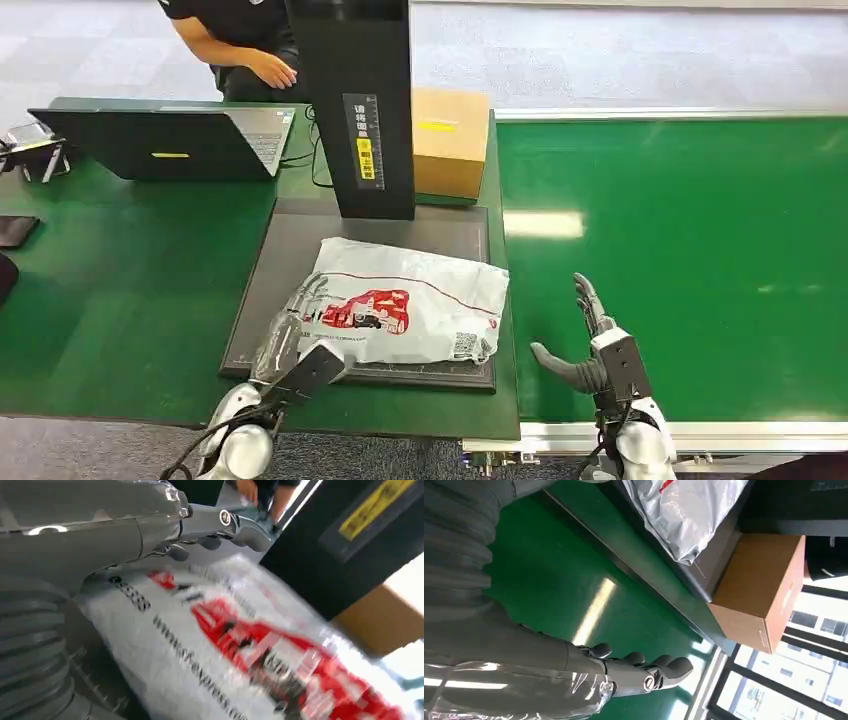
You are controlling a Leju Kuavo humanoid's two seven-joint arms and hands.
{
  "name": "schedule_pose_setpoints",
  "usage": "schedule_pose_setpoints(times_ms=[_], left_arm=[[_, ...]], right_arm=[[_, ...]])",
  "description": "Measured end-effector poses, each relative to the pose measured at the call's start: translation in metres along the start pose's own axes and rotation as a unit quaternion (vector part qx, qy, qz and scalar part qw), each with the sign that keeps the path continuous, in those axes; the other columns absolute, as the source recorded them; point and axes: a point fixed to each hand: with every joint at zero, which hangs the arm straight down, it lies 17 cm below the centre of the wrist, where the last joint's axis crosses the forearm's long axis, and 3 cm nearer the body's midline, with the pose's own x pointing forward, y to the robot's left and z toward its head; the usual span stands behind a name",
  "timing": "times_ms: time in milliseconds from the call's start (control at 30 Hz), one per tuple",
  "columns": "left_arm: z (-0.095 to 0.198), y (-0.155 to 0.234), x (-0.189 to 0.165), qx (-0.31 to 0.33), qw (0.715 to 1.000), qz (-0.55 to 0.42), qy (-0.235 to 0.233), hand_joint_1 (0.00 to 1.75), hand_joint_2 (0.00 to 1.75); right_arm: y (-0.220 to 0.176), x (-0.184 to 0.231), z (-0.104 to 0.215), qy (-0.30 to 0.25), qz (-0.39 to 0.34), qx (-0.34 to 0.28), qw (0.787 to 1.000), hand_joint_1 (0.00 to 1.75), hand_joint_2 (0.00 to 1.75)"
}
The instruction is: Moved the parcel from conveyor to table for the left to box.
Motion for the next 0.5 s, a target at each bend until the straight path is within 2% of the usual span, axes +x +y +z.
schedule_pose_setpoints(times_ms=[100, 200, 233, 267, 500], left_arm=[[0.003, -0.014, -0.018, -0.028, 0.999, -0.014, 0.042, 0.00, 1.75], [0.005, -0.021, -0.029, -0.040, 0.997, -0.023, 0.064, 0.00, 1.75], [0.004, -0.021, -0.030, -0.041, 0.997, -0.023, 0.066, 0.26, 1.75], [0.003, -0.021, -0.031, -0.041, 0.997, -0.024, 0.067, 1.75, 1.75], [0.002, -0.018, -0.031, -0.034, 0.997, -0.014, 0.063, 1.75, 1.75]], right_arm=[[-0.001, 0.000, 0.000, 0.001, 0.000, -0.002, 1.000, 0.00, 1.75], [-0.002, -0.001, 0.001, 0.001, -0.001, -0.004, 1.000, 0.00, 1.75], [-0.002, -0.001, 0.001, 0.001, -0.001, -0.004, 1.000, 0.00, 1.75], [-0.002, -0.001, 0.002, 0.002, -0.001, -0.003, 1.000, 0.00, 1.75], [0.000, -0.003, 0.004, 0.006, -0.005, -0.005, 1.000, 0.00, 1.75]])
